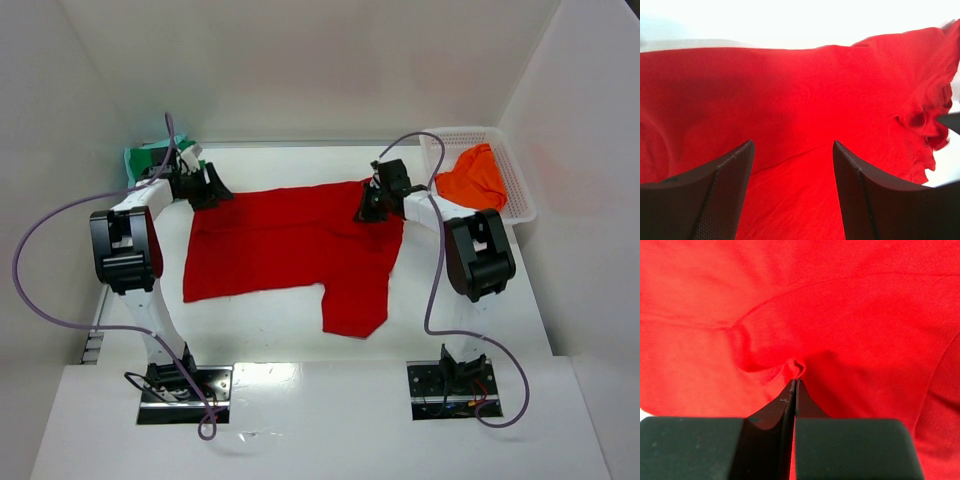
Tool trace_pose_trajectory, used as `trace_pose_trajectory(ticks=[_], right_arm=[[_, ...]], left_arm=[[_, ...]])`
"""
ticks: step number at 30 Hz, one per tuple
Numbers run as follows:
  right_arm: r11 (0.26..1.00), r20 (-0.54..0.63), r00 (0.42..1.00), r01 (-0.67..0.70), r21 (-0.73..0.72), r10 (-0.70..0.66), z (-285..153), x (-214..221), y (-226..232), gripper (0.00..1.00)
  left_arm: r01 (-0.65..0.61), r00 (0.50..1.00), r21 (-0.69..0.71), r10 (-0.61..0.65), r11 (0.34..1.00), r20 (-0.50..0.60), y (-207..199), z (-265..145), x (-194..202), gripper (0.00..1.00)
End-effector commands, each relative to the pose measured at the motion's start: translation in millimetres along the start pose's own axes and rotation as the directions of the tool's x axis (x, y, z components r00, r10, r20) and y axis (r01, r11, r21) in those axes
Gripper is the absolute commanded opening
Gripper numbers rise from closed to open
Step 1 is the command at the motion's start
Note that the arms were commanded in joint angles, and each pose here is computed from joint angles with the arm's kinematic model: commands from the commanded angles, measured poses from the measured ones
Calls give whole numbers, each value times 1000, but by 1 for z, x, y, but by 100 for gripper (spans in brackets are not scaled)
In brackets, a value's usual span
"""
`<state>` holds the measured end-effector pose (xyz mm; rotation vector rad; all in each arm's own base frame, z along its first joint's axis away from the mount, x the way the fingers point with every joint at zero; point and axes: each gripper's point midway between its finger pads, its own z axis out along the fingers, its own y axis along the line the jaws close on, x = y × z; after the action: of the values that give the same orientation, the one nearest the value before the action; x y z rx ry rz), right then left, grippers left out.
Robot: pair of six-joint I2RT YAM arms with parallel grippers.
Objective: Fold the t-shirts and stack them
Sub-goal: Fold the flattened tshirt in 1/3 of the way
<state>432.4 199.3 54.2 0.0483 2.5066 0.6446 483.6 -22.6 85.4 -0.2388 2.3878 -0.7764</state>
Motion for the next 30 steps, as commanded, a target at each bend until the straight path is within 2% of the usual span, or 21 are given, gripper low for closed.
trace_pose_trajectory(ticks=[1,5,12,15,16,17,21,22,24,28,30], right_arm=[[996,108,994,18,-83,-9,-33,-24,35,1],[995,105,994,26,-99,-16,-39,-22,43,1],[988,-17,1000,-1,-153,-1,-39,29,52,3],[988,-75,997,-19,-154,7,-40,52,52,11],[987,-69,998,-16,-157,5,-45,52,53,32],[989,-74,997,-12,-146,2,-45,58,51,43],[997,17,1000,-15,-78,16,-62,40,47,62],[997,35,999,-12,-72,15,-64,34,47,63],[998,107,994,-6,-60,12,-75,13,50,71],[1000,242,970,-20,-13,23,-94,-37,38,76],[1000,296,955,-26,5,24,-99,-59,30,72]], left_arm=[[-19,1000,20,20,1000,-10,5,7,0,72],[-14,999,6,14,1000,-30,9,9,6,72],[-31,999,4,31,1000,-29,7,11,5,72],[-33,999,4,33,999,-26,6,10,4,72],[-33,999,4,33,999,-26,6,10,4,72],[-33,999,4,33,999,-26,6,10,4,72],[-34,999,2,34,999,-26,6,10,3,72],[-35,999,-6,35,999,-22,5,7,2,72],[-41,999,-23,40,999,-11,6,4,-1,72],[-28,1000,-97,29,995,8,15,-2,-1,72],[-27,999,-130,32,991,34,15,-7,-6,72]])
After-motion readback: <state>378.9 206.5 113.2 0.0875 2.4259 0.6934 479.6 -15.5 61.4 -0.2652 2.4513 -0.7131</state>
